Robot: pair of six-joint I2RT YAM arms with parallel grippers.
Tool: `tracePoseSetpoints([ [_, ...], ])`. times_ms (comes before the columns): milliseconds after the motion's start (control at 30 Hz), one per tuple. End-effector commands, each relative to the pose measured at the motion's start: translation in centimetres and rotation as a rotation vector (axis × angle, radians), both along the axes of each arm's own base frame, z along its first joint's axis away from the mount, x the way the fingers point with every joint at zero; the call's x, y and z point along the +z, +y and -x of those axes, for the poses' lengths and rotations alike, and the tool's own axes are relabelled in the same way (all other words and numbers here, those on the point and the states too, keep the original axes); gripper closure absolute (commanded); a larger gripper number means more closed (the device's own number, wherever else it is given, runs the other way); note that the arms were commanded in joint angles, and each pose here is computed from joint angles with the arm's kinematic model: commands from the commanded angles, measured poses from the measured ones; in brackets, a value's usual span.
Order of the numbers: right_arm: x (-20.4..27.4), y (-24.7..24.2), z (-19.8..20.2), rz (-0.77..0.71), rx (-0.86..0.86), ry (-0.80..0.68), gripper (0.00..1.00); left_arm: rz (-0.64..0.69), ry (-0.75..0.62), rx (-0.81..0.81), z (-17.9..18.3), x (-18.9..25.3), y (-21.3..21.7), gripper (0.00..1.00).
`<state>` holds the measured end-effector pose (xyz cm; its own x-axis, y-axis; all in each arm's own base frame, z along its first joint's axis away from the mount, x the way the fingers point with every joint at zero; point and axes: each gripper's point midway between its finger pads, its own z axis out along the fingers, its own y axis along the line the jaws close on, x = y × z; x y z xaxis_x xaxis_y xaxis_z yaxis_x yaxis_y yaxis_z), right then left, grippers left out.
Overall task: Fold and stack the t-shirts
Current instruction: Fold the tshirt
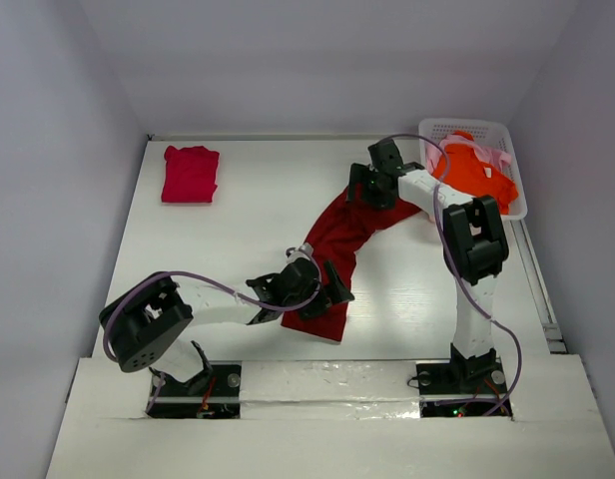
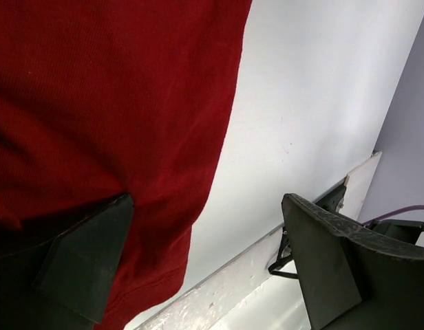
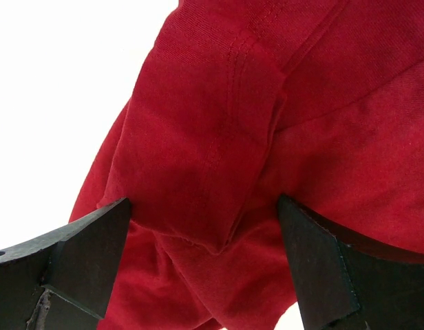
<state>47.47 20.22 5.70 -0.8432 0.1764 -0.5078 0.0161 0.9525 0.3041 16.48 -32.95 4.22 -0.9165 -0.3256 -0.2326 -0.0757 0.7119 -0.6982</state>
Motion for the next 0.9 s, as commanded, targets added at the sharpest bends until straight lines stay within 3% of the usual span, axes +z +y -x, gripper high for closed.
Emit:
tracePoseSetpoints([
  [0, 1.7, 1.1, -1.0, -0.021, 0.022, -0.035, 0.07, -0.256, 0.176, -0.050, 4.6, -6.2, 5.2, 0.05],
  [367, 2.6, 5.4, -1.8, -0.062, 0.127, -0.051, 0.07, -0.229, 0.174, -0.065, 5.1, -6.0, 4.7, 0.05],
  [567, 2.9, 4.9, -1.7, -0.058, 0.082, -0.061, 0.07, -0.229, 0.176, -0.071, 5.2, -6.2, 4.7, 0.05],
  [733, 4.3, 2.5, -1.3, 0.034, 0.025, -0.100, 0.07, -0.231, 0.172, -0.083, 5.0, -6.2, 4.2, 0.06],
  [867, 3.8, 3.4, -1.3, 0.004, 0.060, -0.077, 0.06, -0.225, 0.171, -0.088, 5.2, -6.0, 3.9, 0.05],
])
